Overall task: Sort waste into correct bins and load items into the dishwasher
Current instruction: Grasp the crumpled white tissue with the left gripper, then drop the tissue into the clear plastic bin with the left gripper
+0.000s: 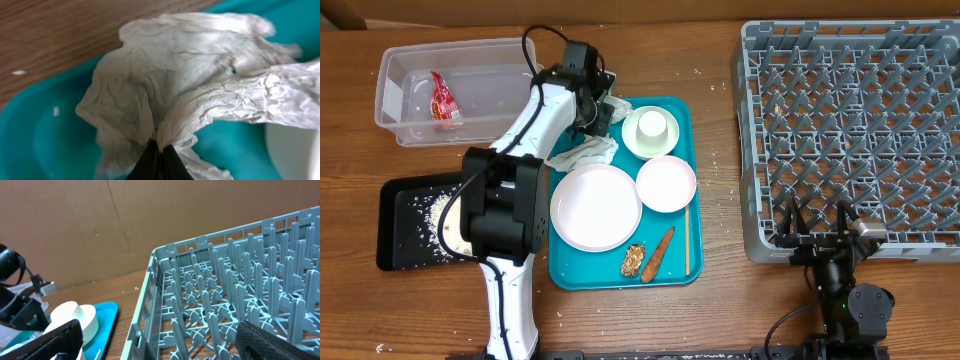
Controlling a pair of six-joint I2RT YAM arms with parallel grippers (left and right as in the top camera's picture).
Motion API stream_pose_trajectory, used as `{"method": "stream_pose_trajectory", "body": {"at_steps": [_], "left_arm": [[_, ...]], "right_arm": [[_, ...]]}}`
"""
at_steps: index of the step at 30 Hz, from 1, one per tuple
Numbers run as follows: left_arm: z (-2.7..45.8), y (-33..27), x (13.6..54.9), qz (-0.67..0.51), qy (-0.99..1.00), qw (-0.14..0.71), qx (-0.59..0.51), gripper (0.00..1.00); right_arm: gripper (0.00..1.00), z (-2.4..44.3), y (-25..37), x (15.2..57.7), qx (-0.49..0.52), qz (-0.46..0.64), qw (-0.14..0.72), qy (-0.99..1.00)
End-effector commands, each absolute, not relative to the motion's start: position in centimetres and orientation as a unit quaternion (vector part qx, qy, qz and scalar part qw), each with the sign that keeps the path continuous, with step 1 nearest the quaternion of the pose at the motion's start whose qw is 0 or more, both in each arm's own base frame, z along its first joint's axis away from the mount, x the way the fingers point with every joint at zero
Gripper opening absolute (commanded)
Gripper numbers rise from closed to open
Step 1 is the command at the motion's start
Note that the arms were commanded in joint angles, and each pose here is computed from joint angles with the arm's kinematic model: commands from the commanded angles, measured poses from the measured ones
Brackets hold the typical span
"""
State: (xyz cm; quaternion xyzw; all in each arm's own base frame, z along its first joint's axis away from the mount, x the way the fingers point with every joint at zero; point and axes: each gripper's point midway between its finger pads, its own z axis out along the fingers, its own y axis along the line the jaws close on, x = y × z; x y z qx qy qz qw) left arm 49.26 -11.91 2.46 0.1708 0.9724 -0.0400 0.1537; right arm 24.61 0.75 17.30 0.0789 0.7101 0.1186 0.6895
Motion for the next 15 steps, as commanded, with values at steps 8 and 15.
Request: {"method": "stream_pose_trajectory", "body": {"at_steps": [8,15], "left_arm": [[13.3,-12.1,52.8,-0.041,0.965,0.223,0.13,0.04],[21.7,-5.3,55.2,0.074,0.945,0.319,-0.023,0.04]], "right_arm": [[1.0,17.1,0.7,24.6,0.079,0.115,0.691,0.709],[1.0,17.1,0.7,24.6,0.079,0.115,0.691,0.709]]}}
